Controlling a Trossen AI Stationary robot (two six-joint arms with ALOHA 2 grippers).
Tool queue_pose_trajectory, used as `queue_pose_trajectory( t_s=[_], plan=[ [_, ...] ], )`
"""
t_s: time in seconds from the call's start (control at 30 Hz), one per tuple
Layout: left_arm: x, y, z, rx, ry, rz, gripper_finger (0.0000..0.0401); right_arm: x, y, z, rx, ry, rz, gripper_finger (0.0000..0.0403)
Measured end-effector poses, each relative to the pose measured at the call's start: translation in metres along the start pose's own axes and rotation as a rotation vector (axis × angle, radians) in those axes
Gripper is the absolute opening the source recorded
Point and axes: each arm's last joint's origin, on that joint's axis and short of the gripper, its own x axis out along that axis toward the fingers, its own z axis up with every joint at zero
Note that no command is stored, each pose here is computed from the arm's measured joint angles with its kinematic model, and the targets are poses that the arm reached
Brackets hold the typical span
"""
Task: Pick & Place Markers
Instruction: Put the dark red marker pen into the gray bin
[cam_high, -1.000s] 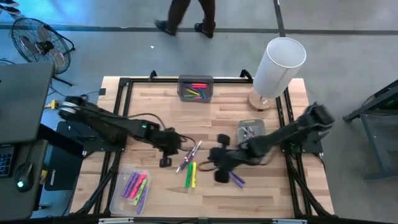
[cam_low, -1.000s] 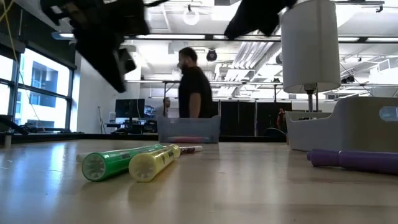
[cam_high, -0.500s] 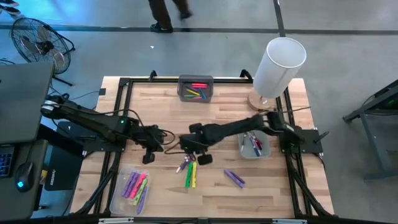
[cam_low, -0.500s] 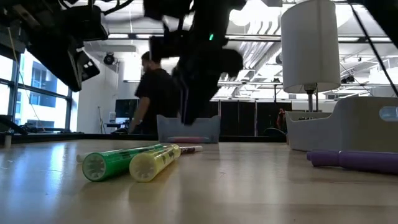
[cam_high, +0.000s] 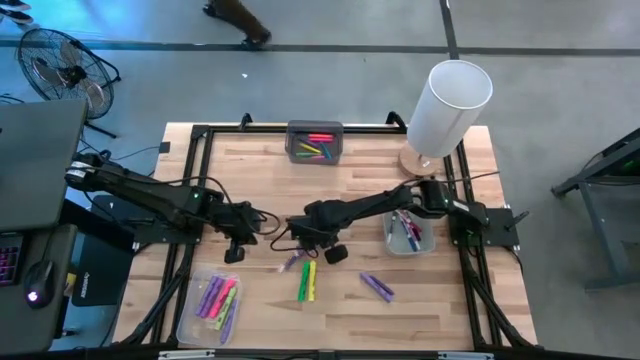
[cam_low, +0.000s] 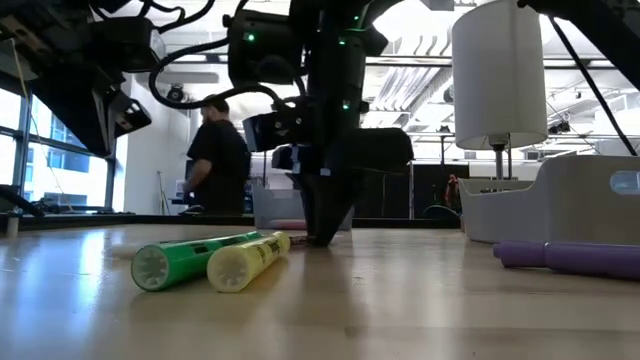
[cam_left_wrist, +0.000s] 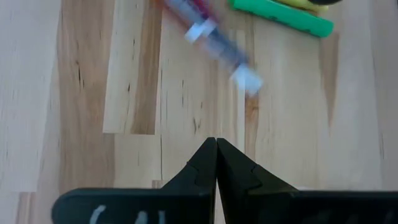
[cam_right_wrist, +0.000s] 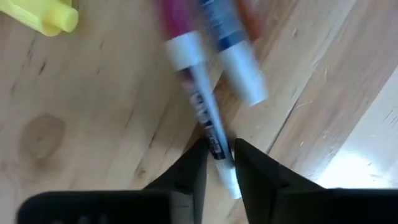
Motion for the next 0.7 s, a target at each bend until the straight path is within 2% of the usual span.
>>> queue_pose_trajectory(
  t_s=[0.13,0.3,0.4,0.47,0.57,0.63,0.7],
  plan=[
    [0.0,0.0,0.001,0.001,-0.01,-0.001,0.0,0.004,0.008,-0.003,0.053,0.012,0.036,0.0016],
    [0.001,0.0,0.001,-0.005,-0.01,0.0,0.0,-0.008,0.017,-0.003,0.141,0.01,-0.001,0.0018],
    [0.001,0.0,0.004,-0.049,-0.043,0.012,0.0001,-0.027,0.02,-0.011,0.237,0.013,0.034,0.0012],
    [0.003,-0.001,0.009,-0.117,-0.091,0.025,0.0007,-0.051,0.02,-0.015,0.321,-0.03,0.021,0.0012],
    [0.004,-0.003,0.018,-0.187,-0.172,-0.007,0.0038,-0.093,0.026,-0.028,0.39,-0.128,-0.017,0.0012],
    [0.005,-0.004,0.022,-0.233,-0.213,-0.009,0.007,-0.11,0.035,-0.043,0.426,-0.164,-0.038,0.0012],
    [0.008,-0.005,0.029,-0.283,-0.273,-0.002,0.0107,-0.124,0.045,-0.061,0.524,-0.219,-0.049,0.0012]
  ],
)
